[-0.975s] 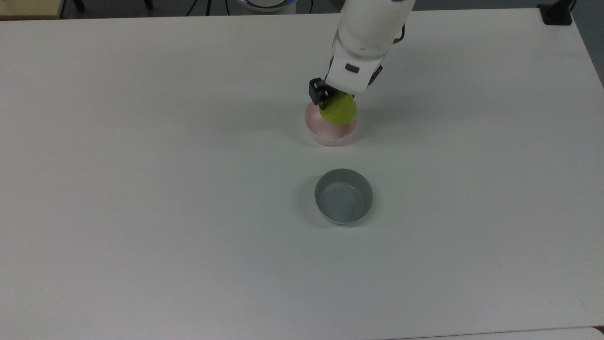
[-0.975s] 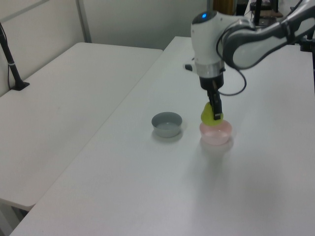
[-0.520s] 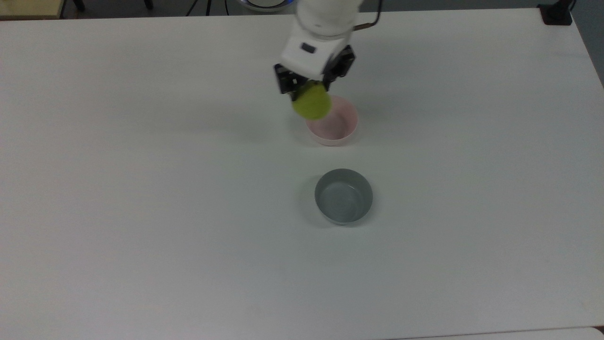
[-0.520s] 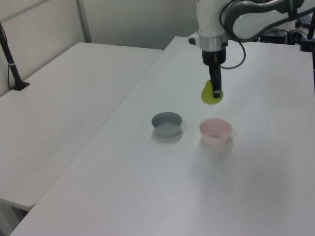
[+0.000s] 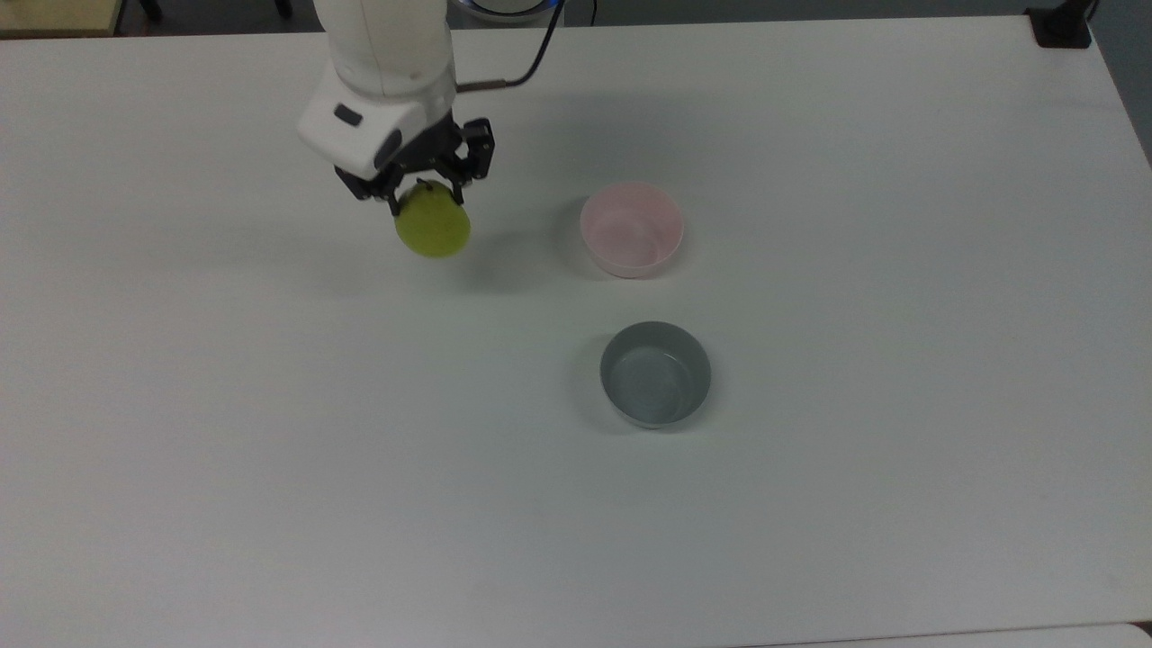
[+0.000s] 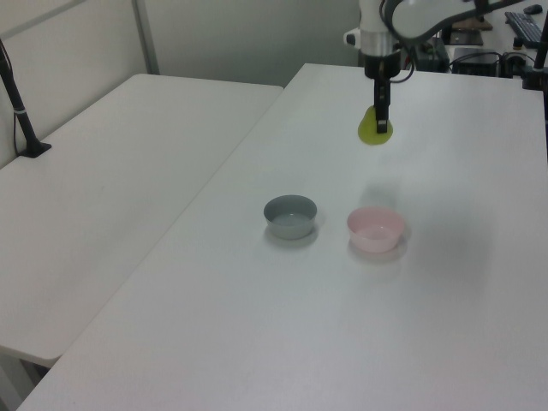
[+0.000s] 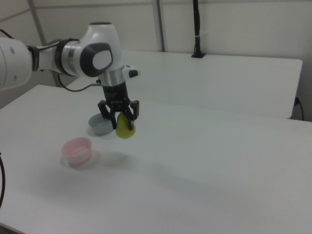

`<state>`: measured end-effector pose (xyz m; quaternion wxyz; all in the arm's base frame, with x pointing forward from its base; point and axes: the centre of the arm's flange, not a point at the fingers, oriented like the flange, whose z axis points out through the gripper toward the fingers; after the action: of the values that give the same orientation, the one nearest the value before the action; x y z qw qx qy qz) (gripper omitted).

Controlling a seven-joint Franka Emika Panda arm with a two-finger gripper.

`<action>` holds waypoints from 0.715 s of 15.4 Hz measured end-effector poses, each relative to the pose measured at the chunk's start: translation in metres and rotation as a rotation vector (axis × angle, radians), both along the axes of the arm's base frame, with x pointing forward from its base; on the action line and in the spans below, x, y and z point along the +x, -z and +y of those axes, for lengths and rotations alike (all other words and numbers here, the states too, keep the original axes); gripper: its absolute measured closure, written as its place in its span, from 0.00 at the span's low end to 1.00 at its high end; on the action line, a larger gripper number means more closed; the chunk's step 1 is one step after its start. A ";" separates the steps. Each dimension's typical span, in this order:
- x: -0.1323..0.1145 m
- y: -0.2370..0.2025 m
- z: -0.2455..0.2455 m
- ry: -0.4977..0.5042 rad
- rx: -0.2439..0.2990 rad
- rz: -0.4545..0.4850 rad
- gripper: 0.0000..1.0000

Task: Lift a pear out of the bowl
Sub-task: 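Lift the pear out of the pink bowl and carry it aside, then lower the pear onto the table beside the bowls and release it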

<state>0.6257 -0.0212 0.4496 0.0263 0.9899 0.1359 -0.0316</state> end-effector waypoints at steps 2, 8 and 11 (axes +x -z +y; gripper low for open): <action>0.010 0.030 0.007 -0.012 -0.001 0.010 0.38; 0.025 0.104 0.017 -0.032 -0.007 0.058 0.38; 0.026 0.109 0.026 -0.047 -0.011 0.056 0.38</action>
<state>0.6521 0.0049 0.3403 0.0285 0.9849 0.1598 -0.0595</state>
